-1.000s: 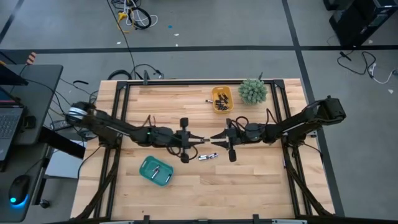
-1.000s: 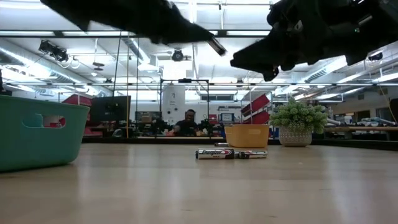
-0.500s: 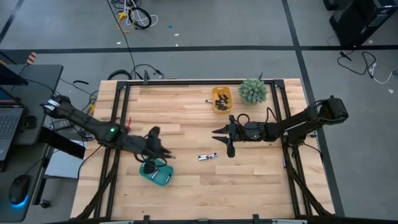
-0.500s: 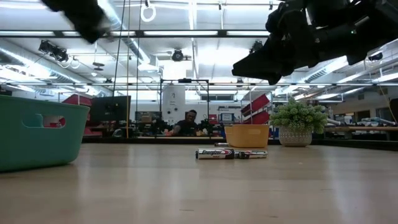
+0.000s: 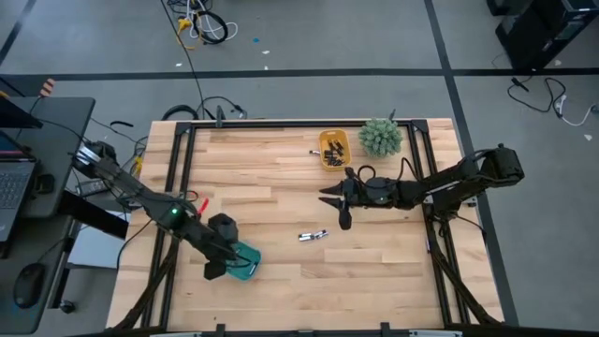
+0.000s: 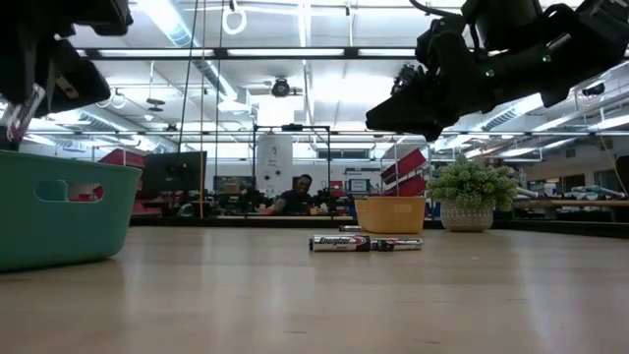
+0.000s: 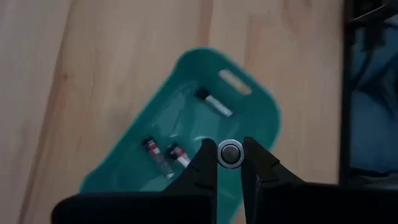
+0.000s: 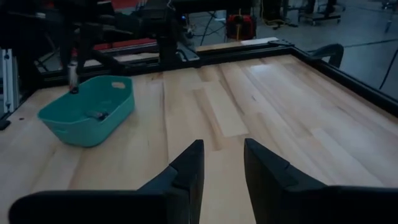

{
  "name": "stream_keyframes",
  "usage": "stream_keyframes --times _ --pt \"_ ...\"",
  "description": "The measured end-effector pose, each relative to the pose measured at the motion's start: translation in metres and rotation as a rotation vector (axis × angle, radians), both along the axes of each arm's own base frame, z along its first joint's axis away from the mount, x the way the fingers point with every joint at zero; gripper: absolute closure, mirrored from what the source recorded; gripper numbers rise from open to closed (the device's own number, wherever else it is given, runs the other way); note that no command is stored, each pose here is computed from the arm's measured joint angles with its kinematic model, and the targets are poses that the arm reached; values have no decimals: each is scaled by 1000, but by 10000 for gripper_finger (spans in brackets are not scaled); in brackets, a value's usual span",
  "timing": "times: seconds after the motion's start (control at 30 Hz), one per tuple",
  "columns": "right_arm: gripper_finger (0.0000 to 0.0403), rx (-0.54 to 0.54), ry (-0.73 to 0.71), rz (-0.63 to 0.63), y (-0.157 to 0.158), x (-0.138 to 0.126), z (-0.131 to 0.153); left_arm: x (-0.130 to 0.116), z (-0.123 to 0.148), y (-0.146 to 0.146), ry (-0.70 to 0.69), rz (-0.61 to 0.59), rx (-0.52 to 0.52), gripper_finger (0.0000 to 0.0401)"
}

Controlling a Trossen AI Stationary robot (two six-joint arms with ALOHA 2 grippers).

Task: Sort batteries
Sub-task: Put the silver battery into the green bin

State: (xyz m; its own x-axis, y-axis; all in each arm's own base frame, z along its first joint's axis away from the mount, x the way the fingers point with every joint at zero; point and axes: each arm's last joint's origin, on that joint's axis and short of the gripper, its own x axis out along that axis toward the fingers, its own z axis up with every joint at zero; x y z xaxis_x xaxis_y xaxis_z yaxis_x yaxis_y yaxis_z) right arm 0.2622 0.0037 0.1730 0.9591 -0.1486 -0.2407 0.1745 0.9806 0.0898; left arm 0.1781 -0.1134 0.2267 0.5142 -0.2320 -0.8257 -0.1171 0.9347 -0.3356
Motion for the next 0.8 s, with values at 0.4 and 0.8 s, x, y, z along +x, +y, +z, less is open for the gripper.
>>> stream_keyframes --times 0.4,0.8 --pt "302 -3 30 5 1 -1 -3 2 -5 3 -6 52 102 343" --pt "304 -67 221 5 13 15 10 0 -7 3 66 16 27 207"
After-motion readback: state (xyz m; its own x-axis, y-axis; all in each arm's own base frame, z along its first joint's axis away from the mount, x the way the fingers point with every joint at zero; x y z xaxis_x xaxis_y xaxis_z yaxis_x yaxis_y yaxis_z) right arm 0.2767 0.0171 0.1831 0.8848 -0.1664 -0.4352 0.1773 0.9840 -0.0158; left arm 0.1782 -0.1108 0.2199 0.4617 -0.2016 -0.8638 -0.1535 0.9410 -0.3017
